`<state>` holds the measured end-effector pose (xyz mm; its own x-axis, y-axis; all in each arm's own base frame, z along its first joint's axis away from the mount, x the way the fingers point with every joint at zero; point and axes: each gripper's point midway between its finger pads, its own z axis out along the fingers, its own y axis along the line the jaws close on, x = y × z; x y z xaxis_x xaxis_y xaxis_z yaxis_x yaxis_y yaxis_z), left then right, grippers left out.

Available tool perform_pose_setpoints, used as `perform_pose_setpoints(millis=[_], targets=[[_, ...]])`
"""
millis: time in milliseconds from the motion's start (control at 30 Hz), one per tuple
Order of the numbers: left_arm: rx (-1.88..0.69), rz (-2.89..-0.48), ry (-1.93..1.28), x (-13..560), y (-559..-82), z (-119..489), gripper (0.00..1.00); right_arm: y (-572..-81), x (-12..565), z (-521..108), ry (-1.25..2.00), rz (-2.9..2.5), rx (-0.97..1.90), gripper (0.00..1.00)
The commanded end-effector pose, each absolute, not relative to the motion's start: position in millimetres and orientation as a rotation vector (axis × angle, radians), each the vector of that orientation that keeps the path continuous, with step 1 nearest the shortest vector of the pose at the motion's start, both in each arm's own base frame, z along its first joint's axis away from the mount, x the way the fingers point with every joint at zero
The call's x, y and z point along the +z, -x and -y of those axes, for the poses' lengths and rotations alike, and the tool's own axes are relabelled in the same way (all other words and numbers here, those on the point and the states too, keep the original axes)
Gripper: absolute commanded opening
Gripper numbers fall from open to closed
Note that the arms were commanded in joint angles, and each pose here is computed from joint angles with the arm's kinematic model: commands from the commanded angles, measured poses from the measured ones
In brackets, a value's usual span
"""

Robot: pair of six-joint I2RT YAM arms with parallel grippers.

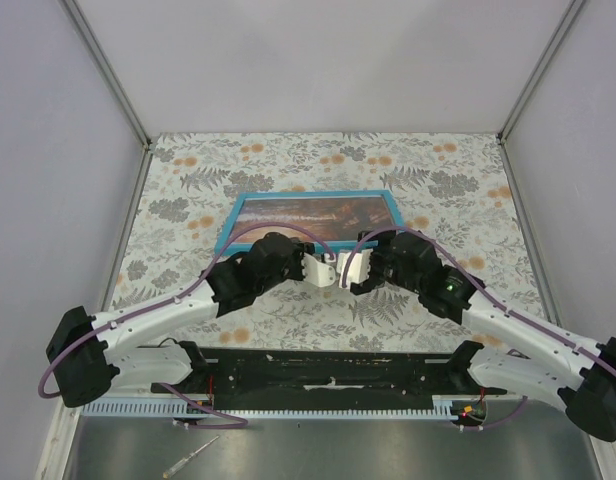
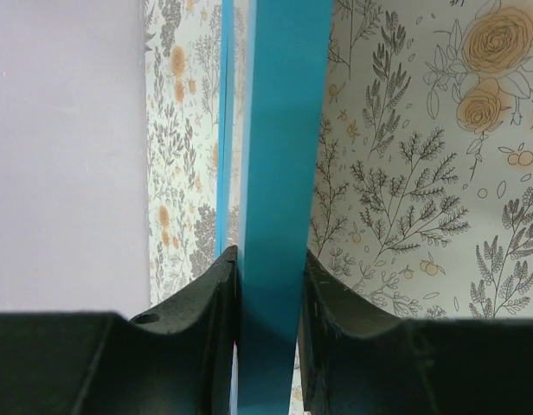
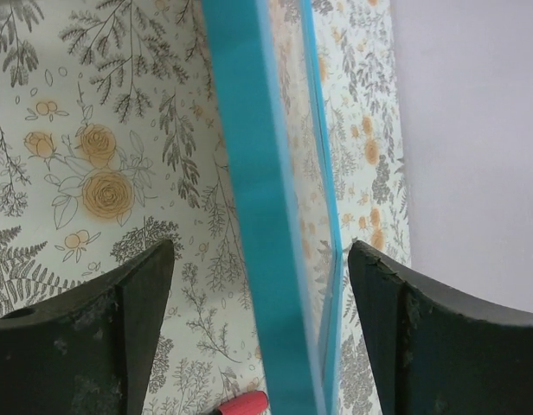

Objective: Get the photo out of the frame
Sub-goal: Turn over the photo frame at the center of the board.

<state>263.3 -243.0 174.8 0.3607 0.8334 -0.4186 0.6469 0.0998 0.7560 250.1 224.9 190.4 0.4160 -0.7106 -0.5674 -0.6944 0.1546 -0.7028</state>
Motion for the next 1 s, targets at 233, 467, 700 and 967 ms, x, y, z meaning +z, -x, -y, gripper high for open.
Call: perform_pose_setpoints(millis=[233,467,700,967], targets=[[0.071,-1.338,-1.509,216,-259,261,0.11,-277,215,-233,1.545,-1.24,-0.064,0.73],[0.043,-1.318,-1.516,220,-253,258,0.11,-286,213,-231,1.584,-1.214,-0.139,0.48],[0.03,-1.321,-1.502,226,-253,255,0.14,-291,218,-232,1.616,-1.176,-0.201,0.01],[0.084,-1.328,-1.394,247,-267,238,0.91,-286,236,-234,1.592,-1.198,-0.153,0.0]])
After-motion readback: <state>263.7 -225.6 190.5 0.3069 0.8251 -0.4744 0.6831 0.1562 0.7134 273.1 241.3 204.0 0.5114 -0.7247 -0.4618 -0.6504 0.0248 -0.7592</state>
